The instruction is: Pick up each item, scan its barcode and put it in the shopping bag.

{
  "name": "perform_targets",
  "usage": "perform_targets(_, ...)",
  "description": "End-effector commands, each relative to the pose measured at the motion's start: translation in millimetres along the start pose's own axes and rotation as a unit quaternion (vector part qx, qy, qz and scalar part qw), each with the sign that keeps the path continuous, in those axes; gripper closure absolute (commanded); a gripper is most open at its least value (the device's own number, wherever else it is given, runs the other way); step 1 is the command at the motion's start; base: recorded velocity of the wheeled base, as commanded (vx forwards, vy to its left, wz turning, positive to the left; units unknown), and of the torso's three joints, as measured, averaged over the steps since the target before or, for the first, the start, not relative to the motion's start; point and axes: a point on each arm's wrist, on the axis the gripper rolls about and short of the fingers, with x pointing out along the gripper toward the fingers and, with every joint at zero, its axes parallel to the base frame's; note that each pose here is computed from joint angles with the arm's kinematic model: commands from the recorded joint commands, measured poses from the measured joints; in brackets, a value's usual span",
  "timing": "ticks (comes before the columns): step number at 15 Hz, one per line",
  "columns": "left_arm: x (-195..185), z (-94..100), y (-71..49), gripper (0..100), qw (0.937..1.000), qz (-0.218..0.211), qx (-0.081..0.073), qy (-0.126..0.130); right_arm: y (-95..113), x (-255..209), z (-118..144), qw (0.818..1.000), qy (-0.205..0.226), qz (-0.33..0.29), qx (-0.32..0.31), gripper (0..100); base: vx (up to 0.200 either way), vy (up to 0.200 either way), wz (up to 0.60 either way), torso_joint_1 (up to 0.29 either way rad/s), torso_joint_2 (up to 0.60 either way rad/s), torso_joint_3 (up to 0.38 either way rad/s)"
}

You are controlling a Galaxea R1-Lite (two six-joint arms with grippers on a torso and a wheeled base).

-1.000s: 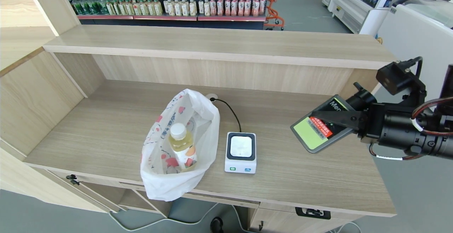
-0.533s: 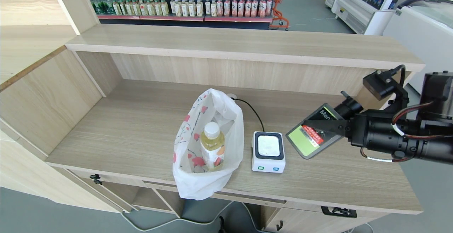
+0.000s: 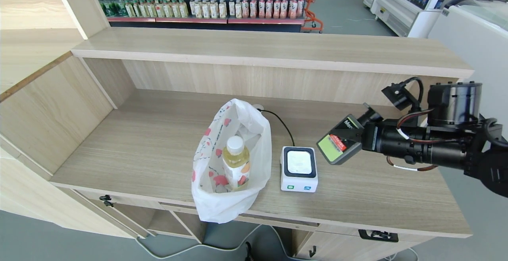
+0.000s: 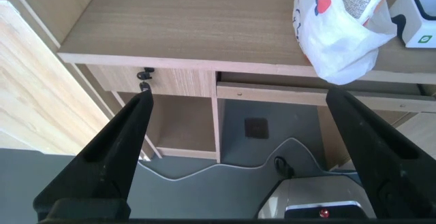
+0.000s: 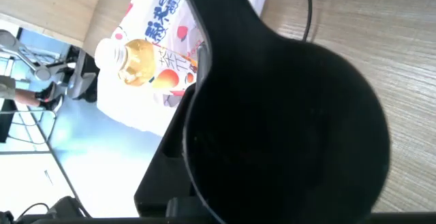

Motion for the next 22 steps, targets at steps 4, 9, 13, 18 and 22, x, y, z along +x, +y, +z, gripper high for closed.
perform_targets(4, 0.0, 0.0, 0.0, 0, 1.0, 0.0, -0.001, 0.0, -7.9, 13.6, -4.9, 1.0, 0.015, -0.002, 0.007, 100, 0.0, 0.0, 0.0, 0.0, 0.0, 0.0)
perform_targets(9, 0.0, 0.0, 0.0, 0, 1.0, 0.0, 0.0, 0.0, -14.8, 22.0, -12.5, 1.0, 0.017, -0.006, 0.004, 100, 0.0, 0.0, 0.0, 0.0, 0.0, 0.0)
perform_targets(13, 0.0, 0.0, 0.0, 0, 1.0, 0.0, -0.001, 0.0, -13.3, 27.3, -18.9, 1.0, 0.029, -0.002, -0.001, 100, 0.0, 0.0, 0.0, 0.0, 0.0, 0.0)
perform_targets(18, 0.0, 0.0, 0.0, 0, 1.0, 0.0, 0.0, 0.0, -3.7, 32.4, -24.1, 0.999, 0.037, 0.005, -0.006, 100, 0.0, 0.0, 0.0, 0.0, 0.0, 0.0)
perform_targets(22, 0.0, 0.0, 0.0, 0, 1.0, 0.0, 0.0, 0.0, -3.3, 40.2, -30.5, 0.999, 0.039, -0.004, -0.009, 100, 0.0, 0.0, 0.0, 0.0, 0.0, 0.0)
